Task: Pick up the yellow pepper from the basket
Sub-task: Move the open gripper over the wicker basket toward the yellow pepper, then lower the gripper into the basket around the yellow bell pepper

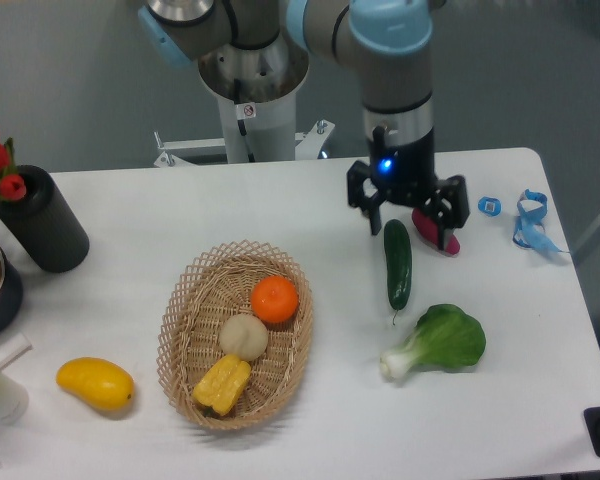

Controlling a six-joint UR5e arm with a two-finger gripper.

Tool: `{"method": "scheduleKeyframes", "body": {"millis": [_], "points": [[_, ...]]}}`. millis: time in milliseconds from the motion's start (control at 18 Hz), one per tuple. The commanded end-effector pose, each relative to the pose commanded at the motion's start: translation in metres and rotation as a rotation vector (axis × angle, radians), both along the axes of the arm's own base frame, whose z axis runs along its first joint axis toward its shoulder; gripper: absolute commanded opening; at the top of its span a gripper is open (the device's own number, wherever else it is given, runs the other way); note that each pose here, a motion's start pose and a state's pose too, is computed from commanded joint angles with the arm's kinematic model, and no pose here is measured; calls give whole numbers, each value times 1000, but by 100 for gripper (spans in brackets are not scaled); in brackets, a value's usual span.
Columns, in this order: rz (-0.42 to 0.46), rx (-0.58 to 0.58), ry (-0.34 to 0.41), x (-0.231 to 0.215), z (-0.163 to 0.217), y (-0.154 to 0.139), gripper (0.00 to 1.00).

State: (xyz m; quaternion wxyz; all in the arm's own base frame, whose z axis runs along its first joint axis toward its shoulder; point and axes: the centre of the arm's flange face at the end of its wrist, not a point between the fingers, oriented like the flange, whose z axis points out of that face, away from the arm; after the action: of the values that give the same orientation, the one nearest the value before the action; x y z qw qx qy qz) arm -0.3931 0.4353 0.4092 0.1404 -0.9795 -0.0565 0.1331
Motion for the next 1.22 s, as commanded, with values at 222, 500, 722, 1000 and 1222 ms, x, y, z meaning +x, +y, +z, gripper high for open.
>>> {"method": "scheduleKeyframes", "body": {"millis": [222, 500, 722, 1000, 1222], "points": [[44, 74, -101, 16, -16, 35, 100], [78, 75, -163, 40, -40, 74, 100], [7, 75, -159, 66, -64, 106, 100], [-43, 35, -201, 92, -103, 134, 100], [-72, 11, -242, 105, -128, 144, 100]]}}
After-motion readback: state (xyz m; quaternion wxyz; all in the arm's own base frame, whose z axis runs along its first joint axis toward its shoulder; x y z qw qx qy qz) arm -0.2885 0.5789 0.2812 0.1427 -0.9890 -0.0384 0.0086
